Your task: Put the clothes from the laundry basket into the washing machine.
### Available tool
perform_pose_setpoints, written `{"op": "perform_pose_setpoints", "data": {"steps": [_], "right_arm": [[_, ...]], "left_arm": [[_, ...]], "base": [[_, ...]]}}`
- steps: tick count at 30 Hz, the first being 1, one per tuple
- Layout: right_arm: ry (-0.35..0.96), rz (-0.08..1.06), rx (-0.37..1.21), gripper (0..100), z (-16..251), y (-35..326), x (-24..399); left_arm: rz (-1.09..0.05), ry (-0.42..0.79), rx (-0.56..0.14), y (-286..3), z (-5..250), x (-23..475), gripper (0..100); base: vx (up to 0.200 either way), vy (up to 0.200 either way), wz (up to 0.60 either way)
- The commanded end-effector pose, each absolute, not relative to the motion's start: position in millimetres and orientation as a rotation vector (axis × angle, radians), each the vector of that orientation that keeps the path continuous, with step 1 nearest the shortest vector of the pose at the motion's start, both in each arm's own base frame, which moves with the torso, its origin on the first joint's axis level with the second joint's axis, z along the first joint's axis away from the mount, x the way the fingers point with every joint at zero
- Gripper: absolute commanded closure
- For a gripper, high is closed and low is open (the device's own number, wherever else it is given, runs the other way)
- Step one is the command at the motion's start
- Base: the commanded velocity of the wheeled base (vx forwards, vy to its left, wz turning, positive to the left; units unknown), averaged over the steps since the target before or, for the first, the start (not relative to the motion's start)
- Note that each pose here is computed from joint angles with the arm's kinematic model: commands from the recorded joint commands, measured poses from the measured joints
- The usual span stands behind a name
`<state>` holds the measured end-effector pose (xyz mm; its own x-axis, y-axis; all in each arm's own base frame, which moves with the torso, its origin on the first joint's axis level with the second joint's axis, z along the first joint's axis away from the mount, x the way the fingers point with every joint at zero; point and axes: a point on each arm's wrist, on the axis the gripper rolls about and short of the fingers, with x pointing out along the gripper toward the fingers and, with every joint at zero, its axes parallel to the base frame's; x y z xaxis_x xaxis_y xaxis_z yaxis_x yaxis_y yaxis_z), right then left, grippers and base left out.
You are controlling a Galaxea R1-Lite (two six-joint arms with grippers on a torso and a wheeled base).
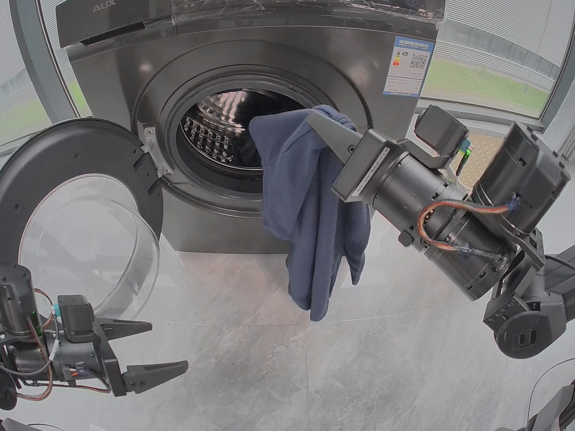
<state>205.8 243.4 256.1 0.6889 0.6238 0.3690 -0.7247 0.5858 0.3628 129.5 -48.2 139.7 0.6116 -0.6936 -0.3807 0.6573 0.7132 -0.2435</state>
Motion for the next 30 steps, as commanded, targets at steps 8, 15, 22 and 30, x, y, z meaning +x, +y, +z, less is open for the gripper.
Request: {"op": "perform_pose_setpoints", "data": {"steps": [8, 15, 22, 30], "right_arm": [[-0.191, 0.8, 0.509, 100, 250.0, 249.1, 205.2], [-0.192, 0.805, 0.509, 100, 250.4, 250.1, 204.1], [-0.189, 0.821, 0.512, 100, 250.6, 253.5, 199.8], [-0.18, 0.836, 0.511, 100, 248.6, 256.6, 195.9]], "left_arm": [[-0.795, 0.584, -0.082, -83.4, 105.9, 217.8, 0], [-0.791, 0.613, -0.086, -92.3, 95.4, 244.7, 0], [-0.793, 0.611, -0.085, -97.0, 88.4, 257.5, 0], [-0.793, 0.608, -0.085, -100.1, 74.0, 266.9, 0]], "base": [[0.0, 0.0, 0.0], [0.0, 0.0, 0.0], [0.0, 0.0, 0.0], [0.0, 0.0, 0.0]]}}
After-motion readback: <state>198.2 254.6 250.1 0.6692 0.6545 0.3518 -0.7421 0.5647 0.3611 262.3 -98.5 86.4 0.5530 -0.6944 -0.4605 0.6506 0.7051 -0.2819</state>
